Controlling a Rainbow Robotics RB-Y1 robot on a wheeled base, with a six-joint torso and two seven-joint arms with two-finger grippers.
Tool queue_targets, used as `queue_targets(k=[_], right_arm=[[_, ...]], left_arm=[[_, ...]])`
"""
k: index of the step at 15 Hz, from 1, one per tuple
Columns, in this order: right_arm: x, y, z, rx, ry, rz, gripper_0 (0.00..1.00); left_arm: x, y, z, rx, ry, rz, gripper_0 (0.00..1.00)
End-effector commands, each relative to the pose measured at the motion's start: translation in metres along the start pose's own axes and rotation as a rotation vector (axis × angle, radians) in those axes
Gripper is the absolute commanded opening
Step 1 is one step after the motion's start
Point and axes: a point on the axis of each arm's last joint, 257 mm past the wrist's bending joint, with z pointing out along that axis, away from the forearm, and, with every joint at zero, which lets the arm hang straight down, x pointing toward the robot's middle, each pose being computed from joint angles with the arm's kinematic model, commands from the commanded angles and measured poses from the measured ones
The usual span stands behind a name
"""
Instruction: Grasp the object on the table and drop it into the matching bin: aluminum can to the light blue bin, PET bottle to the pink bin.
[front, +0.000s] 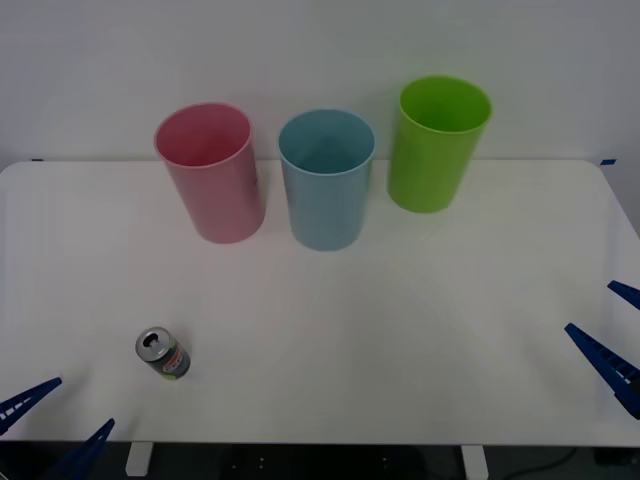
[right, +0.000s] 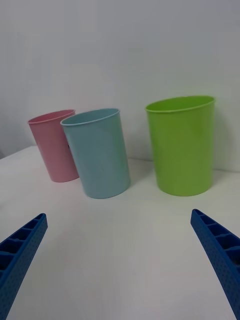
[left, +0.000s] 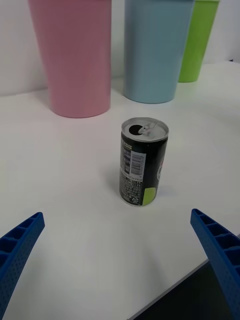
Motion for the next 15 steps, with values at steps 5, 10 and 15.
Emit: queue_targets(k=[5,10,15], right_arm=[[0.0,0.0,0.0,0.0,0.0,0.0,1.0],[0.0,0.0,0.0,0.0,0.0,0.0,1.0],[0.0,0.0,0.0,0.0,0.0,0.0,1.0]], left_arm=[[0.004,-0.012,0.037,-0.033,-0.046,-0.077,1.0],[0.001,-0.022,0.069,-0.005,-0.082,-0.097,1.0],[0.001,-0.029,0.092,0.015,-0.07,-0.065,1.0]])
